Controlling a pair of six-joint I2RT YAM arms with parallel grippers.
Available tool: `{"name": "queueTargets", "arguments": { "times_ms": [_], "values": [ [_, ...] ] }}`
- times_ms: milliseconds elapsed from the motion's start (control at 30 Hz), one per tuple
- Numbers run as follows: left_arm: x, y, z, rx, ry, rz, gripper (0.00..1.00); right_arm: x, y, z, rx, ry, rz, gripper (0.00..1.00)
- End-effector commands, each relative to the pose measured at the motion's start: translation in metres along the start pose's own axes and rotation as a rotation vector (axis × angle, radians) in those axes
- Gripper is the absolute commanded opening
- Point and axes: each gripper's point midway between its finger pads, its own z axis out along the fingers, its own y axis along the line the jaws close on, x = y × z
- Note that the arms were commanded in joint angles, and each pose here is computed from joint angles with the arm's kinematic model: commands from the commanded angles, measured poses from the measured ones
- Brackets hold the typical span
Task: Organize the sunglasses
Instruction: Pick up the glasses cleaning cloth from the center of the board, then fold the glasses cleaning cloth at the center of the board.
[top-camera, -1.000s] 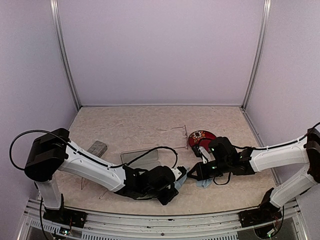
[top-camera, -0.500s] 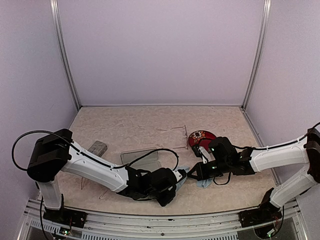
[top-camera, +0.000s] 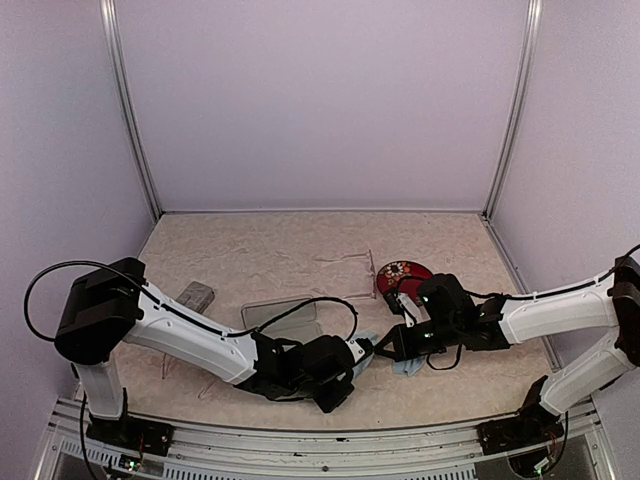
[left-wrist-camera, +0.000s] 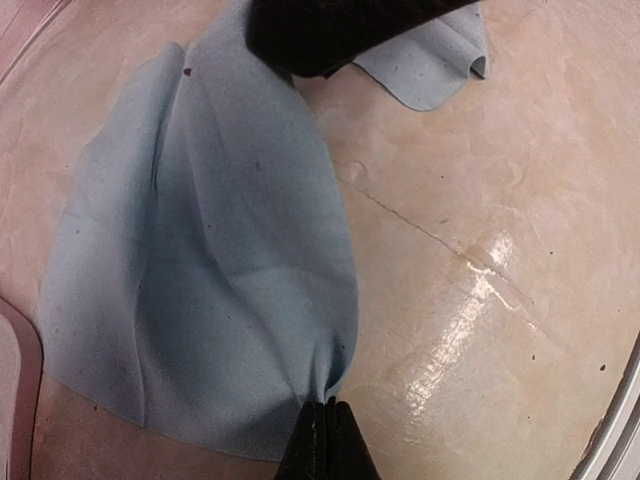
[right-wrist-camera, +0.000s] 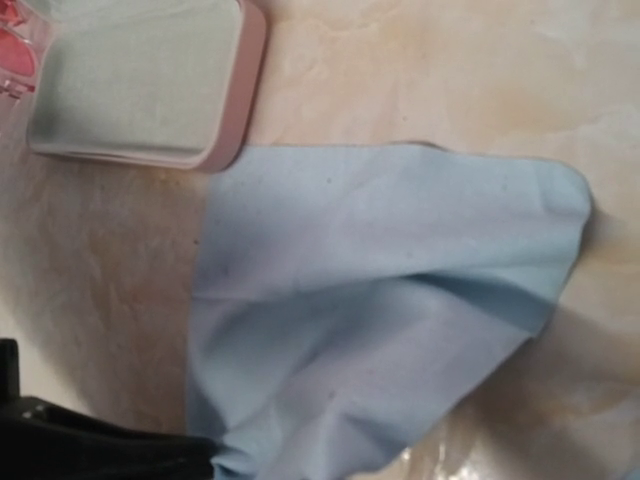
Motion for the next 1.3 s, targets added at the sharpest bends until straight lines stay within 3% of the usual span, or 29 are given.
{"name": "queueTargets", "arguments": {
  "times_ms": [0,467,1000,1267],
  "values": [
    [0.006,0.006,-0.007,-0.007,0.040,-0.015,0.00,-0.002,0.003,-0.007,0.006,-0.009,-0.023,0.00],
    [-0.056,0.006,-0.084,0.024,-0.136,-0.016,0.00,-0.013,0.050,-0.040,-0.063,-0.071,-0.167,0.00],
    [-0.040,-0.037,-0.122,-0.007,-0.149,-0.037,0.00,0.029,0.076,-0.072,-0.062,-0.106,-0.091,0.00],
    [-0.040,-0.028,-0.120,-0.045,-0.151,-0.048,0.00,0.031,0.071,-0.063,-0.021,-0.103,-0.047,0.00]
  ]
}}
